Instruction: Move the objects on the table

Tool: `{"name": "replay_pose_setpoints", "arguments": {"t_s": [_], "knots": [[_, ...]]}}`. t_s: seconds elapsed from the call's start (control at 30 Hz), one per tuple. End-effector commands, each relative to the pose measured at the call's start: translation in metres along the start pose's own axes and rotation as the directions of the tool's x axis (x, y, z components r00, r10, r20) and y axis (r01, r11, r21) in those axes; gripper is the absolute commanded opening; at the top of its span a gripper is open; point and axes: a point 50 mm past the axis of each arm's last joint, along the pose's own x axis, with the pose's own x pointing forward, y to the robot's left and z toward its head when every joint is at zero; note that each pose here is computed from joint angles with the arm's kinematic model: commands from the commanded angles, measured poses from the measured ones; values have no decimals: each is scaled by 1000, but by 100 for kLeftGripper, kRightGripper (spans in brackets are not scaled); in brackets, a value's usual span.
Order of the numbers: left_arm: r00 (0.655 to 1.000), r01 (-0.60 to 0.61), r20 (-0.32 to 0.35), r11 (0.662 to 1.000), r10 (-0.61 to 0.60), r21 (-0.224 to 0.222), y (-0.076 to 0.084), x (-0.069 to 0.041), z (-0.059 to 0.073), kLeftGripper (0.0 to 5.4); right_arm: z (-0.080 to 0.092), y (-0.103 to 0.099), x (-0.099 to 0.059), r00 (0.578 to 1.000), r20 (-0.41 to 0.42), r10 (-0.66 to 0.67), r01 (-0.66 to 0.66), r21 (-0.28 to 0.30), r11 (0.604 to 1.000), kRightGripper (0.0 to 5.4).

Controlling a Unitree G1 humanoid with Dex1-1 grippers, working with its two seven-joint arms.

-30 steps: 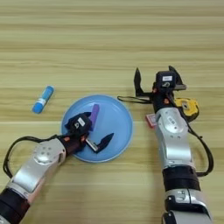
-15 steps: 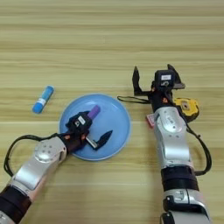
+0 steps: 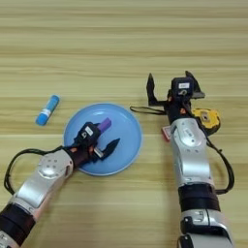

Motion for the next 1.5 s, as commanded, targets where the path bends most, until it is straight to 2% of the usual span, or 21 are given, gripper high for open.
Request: {"name": "replay_pose_setpoints", "arguments": {"t_s": [0.03,0.83,1.27,1.37,1.5], "knots": [[999,-18,-31,1000,18,13,3,-1,-6,296,4,0,2,1000,10,4,-4,-1,1000,540],[999,-30,-17,1000,30,4,4,0,-3,74,5,1,2,1000,12,6,-6,-1,1000,540],[999,-38,28,999,38,-18,7,0,5,73,4,1,2,1000,7,7,-7,-1,1000,540],[997,-52,60,998,53,-26,10,0,12,73,3,1,2,1000,6,7,-7,-1,1000,540],[989,-76,127,996,81,-41,17,-3,28,73,3,1,2,1000,3,8,-8,-1,1000,540]]}}
